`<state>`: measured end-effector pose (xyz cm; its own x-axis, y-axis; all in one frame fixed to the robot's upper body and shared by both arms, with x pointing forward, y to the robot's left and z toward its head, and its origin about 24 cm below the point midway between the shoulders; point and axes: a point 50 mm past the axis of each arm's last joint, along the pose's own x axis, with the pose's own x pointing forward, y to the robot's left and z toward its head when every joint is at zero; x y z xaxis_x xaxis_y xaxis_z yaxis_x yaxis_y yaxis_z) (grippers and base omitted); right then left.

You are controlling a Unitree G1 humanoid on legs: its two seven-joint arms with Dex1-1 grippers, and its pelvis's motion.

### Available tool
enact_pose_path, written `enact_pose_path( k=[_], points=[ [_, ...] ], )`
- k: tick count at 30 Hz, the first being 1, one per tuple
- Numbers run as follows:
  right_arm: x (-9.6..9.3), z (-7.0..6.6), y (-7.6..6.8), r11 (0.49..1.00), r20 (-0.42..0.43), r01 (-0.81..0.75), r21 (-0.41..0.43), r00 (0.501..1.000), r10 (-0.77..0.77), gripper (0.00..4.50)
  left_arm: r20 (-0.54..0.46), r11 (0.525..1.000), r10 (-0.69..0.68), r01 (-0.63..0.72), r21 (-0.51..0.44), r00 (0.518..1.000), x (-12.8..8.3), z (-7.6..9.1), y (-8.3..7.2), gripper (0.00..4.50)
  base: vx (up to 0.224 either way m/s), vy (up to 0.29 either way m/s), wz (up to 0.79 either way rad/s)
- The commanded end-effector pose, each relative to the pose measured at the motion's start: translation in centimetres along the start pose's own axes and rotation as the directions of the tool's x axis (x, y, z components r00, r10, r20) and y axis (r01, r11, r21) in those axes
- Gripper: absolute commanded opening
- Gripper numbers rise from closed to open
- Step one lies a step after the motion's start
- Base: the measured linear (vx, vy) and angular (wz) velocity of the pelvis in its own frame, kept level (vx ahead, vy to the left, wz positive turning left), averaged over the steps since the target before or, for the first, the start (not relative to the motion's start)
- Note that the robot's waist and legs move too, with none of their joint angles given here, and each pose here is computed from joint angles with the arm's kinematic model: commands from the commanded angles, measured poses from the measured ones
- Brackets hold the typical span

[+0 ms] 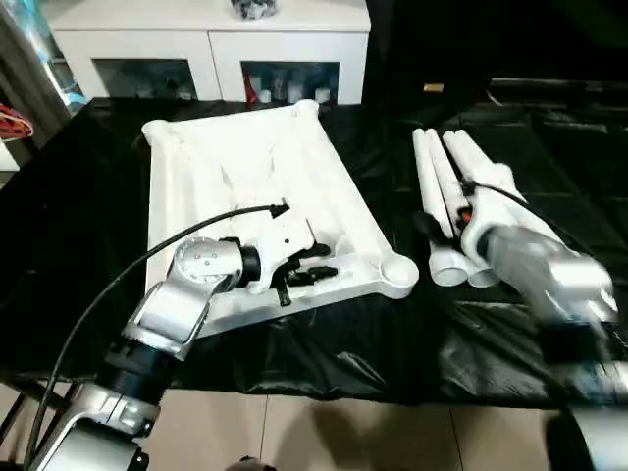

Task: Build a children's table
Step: Pick table leg

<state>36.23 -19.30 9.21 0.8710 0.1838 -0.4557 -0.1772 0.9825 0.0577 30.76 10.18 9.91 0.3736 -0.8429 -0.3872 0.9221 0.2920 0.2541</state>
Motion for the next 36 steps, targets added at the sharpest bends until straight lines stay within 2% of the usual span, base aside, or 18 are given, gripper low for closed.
enact_pose_path(
  k=[1,4,12,14,19,23,24,27,30,31,33,34,35,36],
  points=[
    [0.5,0.1,0.2,1.0,-0.014,0.003,-0.006,1.0,-0.003,4.5,-0.006,1.0,-0.03,0.03,0.004,1.0,-0.1,0.1,-0.4,2.09,0.0,0.0,0.0],
    [1.3,0.2,0.0,0.998,-0.055,0.048,-0.034,0.997,-0.05,4.5,-0.014,0.999,-0.047,0.047,-0.003,0.999,-0.3,0.2,-0.9,2.09,0.0,0.0,0.0],
    [2.1,0.8,0.2,0.997,-0.052,0.077,-0.024,0.996,-0.078,4.5,-0.025,0.998,-0.065,0.065,-0.019,0.998,-0.7,0.2,-1.3,2.09,0.0,0.0,0.0],
    [2.3,0.7,0.3,0.997,-0.066,0.069,-0.022,0.995,-0.071,4.5,-0.025,0.997,-0.071,0.07,-0.024,0.997,-0.8,0.3,-1.3,2.09,0.0,0.0,0.0],
    [2.7,-0.2,0.6,0.999,-0.168,0.034,-0.005,0.985,-0.034,4.5,-0.026,0.996,-0.081,0.081,-0.024,0.996,-0.7,0.5,-1.3,2.09,0.0,0.0,0.0],
    [2.8,-0.3,0.4,0.998,-0.197,0.059,-0.014,0.978,-0.061,4.5,-0.026,0.996,-0.084,0.084,-0.024,0.996,-0.6,0.7,-1.3,2.09,0.0,0.0,0.0],
    [2.8,-0.3,0.4,0.998,-0.203,0.065,-0.016,0.977,-0.067,4.5,-0.023,0.995,-0.093,0.092,-0.033,0.995,-0.6,0.8,-1.4,2.27,0.0,0.0,0.0],
    [2.9,-0.4,0.3,0.997,-0.225,0.077,-0.014,0.971,-0.078,4.5,-0.004,0.994,-0.094,0.094,-0.051,0.996,-0.6,1.2,-1.4,2.27,0.0,0.0,0.0],
    [3.0,-0.6,0.3,0.997,-0.245,0.081,-0.007,0.966,-0.08,4.5,-0.007,0.994,-0.096,0.095,-0.044,0.995,-0.6,1.3,-1.4,2.62,0.0,0.0,0.0],
    [3.0,-0.7,0.3,0.997,-0.253,0.082,-0.007,0.964,-0.081,4.24,-0.008,0.995,-0.096,0.095,-0.042,0.995,-0.6,1.3,-1.4,2.66,0.0,0.0,0.0],
    [3.0,-0.9,0.3,0.996,-0.266,0.087,-0.004,0.96,-0.085,4.17,-0.008,0.995,-0.095,0.095,-0.038,0.995,-0.6,1.3,-1.4,2.73,0.0,0.0,0.0],
    [3.0,-1.0,0.3,0.996,-0.269,0.089,-0.004,0.959,-0.087,4.14,-0.008,0.995,-0.095,0.095,-0.038,0.995,-0.6,1.3,-1.4,2.99,0.0,0.0,0.0],
    [3.0,-1.0,0.3,0.996,-0.273,0.087,0.002,0.958,-0.084,4.14,-0.007,0.995,-0.096,0.095,-0.038,0.995,-0.6,1.4,-1.4,2.99,0.0,0.0,0.0],
    [3.1,-1.1,0.3,0.996,-0.275,0.09,0.015,0.958,-0.083,3.94,-0.007,0.995,-0.095,0.095,-0.038,0.995,-0.6,1.5,-1.4,3.07,0.0,0.0,0.0]
  ],
)
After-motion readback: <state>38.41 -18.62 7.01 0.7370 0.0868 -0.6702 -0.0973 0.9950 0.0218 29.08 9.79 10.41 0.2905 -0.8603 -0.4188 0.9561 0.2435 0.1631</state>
